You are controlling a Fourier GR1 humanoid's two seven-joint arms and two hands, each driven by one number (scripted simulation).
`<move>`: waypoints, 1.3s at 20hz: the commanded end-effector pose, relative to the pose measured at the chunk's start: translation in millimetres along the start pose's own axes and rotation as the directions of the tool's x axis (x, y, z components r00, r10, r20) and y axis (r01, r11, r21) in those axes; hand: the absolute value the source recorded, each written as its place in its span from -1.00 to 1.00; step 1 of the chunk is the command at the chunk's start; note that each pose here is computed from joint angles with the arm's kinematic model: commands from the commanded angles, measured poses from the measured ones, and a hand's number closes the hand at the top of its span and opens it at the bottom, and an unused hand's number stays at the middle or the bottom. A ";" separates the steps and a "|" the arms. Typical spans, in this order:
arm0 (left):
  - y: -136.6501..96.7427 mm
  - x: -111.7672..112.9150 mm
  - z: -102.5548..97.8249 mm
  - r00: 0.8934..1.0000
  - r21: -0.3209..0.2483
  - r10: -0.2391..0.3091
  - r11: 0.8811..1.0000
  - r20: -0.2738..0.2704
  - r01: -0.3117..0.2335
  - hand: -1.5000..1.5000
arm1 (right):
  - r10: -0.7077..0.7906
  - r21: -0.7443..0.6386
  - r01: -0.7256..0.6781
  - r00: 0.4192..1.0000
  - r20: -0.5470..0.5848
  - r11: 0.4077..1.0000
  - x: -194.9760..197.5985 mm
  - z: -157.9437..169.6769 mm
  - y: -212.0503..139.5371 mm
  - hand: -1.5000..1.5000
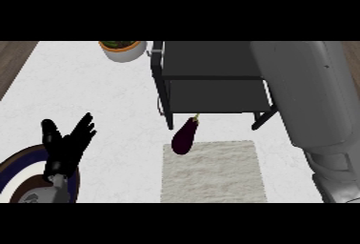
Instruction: Pick the lemon from the placemat and place it in the tiered shelf
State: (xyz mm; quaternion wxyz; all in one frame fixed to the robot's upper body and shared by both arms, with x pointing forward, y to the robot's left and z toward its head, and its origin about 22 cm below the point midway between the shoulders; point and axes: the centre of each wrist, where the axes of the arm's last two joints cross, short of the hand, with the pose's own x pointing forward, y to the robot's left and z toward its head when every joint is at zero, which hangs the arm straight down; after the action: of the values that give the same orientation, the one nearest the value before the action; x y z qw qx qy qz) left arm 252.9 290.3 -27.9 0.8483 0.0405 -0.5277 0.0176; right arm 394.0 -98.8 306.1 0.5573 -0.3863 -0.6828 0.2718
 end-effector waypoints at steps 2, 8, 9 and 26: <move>-8.6 -4.5 3.9 1.000 -0.016 0.000 1.000 0.017 0.000 0.00 | -0.007 0.009 0.007 1.000 0.026 1.000 10.9 -5.4 12.2 1.00; 6.8 -1.6 -3.6 1.000 0.009 -0.004 1.000 -0.020 0.004 0.00 | 0.075 0.040 -0.076 0.997 0.029 0.996 -10.8 2.9 4.2 1.00; 23.3 -8.9 7.9 1.000 0.014 -0.004 1.000 0.017 0.004 0.00 | 0.116 0.026 -0.117 0.992 0.041 0.993 -1.3 -7.5 1.9 1.00; -1.7 -2.0 5.8 1.000 -0.001 -0.003 1.000 0.007 0.003 0.00 | -0.626 -0.196 0.606 0.778 -0.058 0.771 -16.1 -15.1 -34.2 -1.00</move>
State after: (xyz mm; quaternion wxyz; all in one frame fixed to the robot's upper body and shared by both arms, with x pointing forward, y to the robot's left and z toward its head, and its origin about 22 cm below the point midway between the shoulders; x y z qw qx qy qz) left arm 250.3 290.5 -25.6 0.8479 0.0418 -0.5282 0.0197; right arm 400.7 -125.1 317.8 0.6145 -0.2397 -0.7498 0.0512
